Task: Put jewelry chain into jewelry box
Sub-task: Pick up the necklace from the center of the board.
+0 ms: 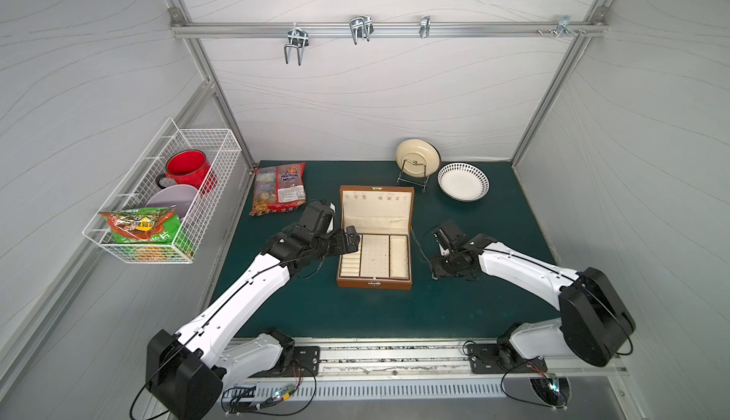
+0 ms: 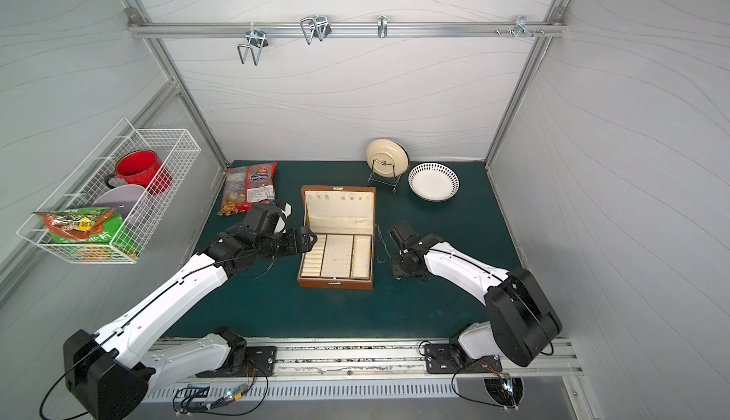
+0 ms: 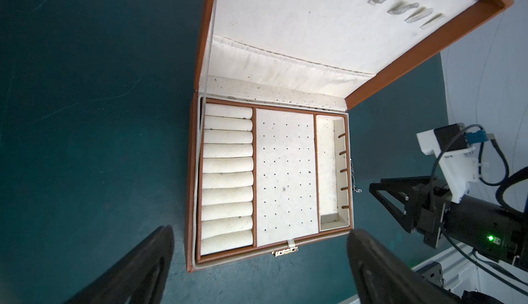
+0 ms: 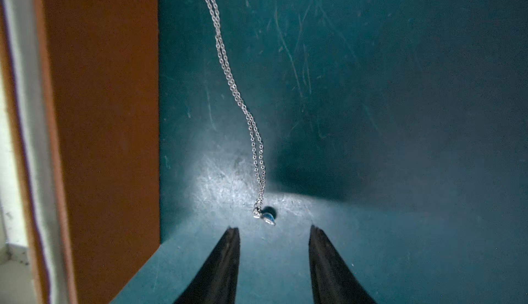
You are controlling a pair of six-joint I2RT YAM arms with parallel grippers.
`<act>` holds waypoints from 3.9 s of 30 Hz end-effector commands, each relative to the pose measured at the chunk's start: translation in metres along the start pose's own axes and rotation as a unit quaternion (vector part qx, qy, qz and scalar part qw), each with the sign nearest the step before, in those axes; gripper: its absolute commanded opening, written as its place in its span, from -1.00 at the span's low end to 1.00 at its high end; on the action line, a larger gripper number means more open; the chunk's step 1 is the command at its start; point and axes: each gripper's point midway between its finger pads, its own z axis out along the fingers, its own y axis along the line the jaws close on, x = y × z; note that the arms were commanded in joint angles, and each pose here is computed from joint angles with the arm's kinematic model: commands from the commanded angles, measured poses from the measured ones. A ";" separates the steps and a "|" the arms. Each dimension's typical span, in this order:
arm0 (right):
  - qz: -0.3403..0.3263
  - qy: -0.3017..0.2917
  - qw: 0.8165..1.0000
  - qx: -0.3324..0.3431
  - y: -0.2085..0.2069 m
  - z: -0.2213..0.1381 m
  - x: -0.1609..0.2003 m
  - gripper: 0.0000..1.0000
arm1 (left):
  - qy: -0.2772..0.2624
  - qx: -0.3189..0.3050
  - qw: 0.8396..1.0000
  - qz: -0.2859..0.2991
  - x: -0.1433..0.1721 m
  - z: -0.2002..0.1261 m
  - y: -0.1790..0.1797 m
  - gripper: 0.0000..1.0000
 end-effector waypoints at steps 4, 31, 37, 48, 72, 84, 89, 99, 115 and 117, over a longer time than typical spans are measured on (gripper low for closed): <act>-0.006 0.037 0.999 -0.021 0.008 0.015 0.019 -0.19 | -0.015 0.023 1.000 -0.002 -0.006 -0.006 -0.009 0.99; -0.010 0.032 0.996 -0.080 0.026 0.027 0.018 -0.39 | -0.016 0.029 0.999 -0.006 0.000 -0.009 -0.007 0.98; 0.025 0.028 0.995 -0.097 0.017 0.029 0.015 -0.64 | -0.017 0.032 0.999 -0.006 0.000 -0.008 -0.008 0.98; 0.023 0.027 0.993 -0.111 0.020 0.028 0.014 -0.74 | -0.016 0.032 0.999 -0.005 0.000 -0.007 -0.008 0.99; 0.038 -0.096 0.990 -0.099 0.014 -0.087 -0.028 -1.00 | -0.041 0.112 0.990 0.081 -0.003 -0.012 -0.058 0.75; 0.013 -0.185 0.976 -0.111 0.023 -0.202 -0.065 -1.00 | -0.042 0.228 0.934 0.273 0.023 0.026 -0.173 0.56; 0.016 -0.205 0.970 -0.130 0.027 -0.233 -0.069 -1.00 | -0.067 0.286 0.901 0.321 0.023 0.035 -0.213 0.43; 0.014 -0.224 0.962 -0.152 0.033 -0.264 -0.072 -1.00 | -0.069 0.345 0.865 0.358 0.031 0.045 -0.259 0.26; 0.009 -0.234 0.956 -0.179 0.044 -0.284 -0.080 -1.00 | -0.083 0.351 0.863 0.354 0.018 0.062 -0.281 0.12; 0.009 -0.234 0.955 -0.179 0.044 -0.283 -0.079 -1.00 | -0.075 0.359 0.862 0.349 0.021 0.063 -0.283 0.11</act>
